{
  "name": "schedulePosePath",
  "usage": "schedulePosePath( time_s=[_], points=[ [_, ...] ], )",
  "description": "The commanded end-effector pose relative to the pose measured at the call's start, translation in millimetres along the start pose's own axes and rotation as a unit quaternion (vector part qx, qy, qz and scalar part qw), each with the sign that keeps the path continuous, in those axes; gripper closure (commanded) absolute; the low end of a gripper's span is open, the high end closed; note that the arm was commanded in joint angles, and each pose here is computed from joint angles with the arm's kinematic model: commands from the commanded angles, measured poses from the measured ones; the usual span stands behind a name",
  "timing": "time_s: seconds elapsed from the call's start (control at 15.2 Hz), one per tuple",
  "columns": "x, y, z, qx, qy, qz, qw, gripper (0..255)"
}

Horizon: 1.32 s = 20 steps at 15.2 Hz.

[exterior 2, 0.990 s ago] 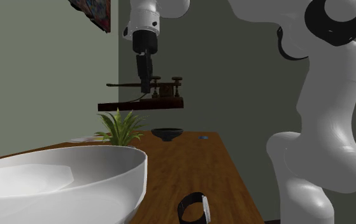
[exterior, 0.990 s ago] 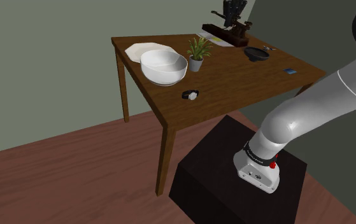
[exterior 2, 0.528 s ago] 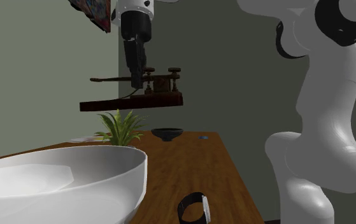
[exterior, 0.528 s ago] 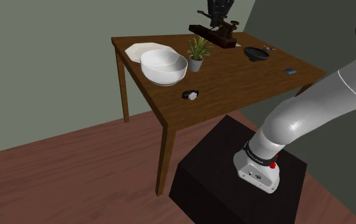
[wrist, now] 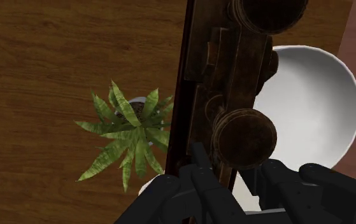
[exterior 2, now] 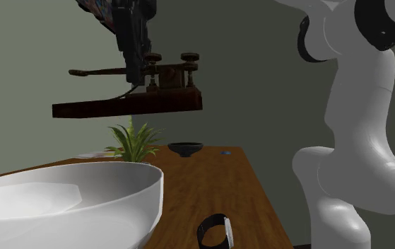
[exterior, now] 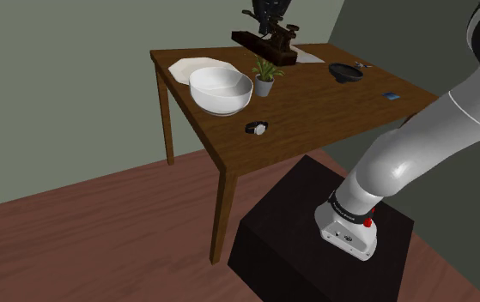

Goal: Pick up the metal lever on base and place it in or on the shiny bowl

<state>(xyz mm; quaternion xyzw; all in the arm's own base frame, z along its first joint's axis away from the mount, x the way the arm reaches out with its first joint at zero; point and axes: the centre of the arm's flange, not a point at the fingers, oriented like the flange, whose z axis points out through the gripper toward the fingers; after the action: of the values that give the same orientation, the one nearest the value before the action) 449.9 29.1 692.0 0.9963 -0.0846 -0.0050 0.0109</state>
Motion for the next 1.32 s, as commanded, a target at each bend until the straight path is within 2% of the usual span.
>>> schedulePosePath(
  time_s=[0.0,0.46,1.25],
  points=[
    [4.6,-27.0,-0.3,0.000,0.001,0.001,1.0000,255],
    [11.5,-118.8,-7.6,0.000,0.001,0.001,1.0000,255],
    [12.4,-125.0,50.1,0.000,0.001,0.001,1.0000,255]
  ],
)
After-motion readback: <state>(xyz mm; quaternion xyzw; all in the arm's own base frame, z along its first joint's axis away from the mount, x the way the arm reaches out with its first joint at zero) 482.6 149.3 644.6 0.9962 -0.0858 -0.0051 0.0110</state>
